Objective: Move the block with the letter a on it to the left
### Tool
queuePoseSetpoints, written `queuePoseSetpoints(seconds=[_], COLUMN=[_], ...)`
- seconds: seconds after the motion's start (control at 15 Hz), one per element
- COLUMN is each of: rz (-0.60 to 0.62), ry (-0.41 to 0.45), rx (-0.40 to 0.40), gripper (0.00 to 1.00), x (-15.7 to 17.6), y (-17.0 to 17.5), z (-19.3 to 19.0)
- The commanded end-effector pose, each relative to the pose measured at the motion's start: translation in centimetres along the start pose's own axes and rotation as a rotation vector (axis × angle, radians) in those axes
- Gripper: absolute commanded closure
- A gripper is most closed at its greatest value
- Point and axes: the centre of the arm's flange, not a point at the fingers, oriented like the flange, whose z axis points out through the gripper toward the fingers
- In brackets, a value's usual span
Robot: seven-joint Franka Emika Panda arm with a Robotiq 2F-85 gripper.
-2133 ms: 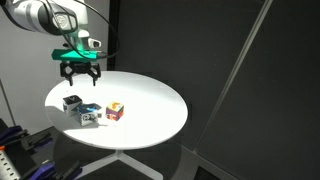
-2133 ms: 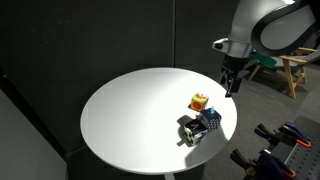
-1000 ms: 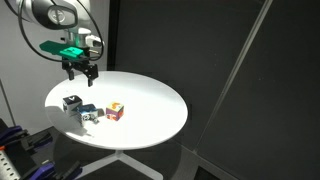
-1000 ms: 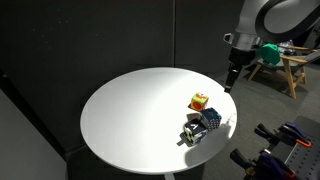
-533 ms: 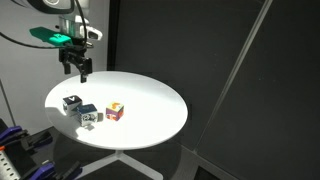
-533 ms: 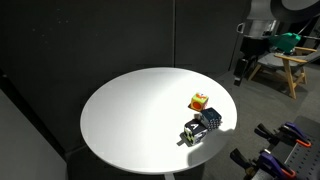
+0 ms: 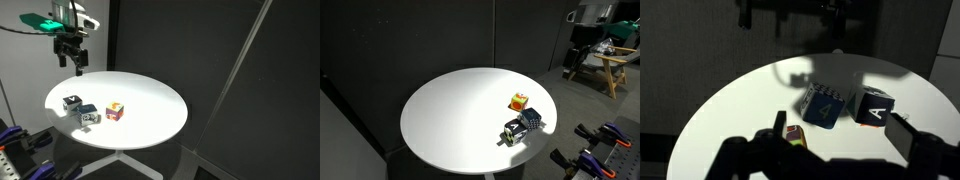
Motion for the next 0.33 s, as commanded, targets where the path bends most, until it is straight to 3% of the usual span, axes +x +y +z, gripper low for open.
queuePoseSetpoints(seconds=[0.0, 0.27], rz=[0.0, 0.0], ry=[-0.003, -0.014], rx=[0.0, 0.0], gripper=[0.0, 0.0], x=[0.03, 0.13], y=[0.0, 0.01], z=[0.12, 0.57])
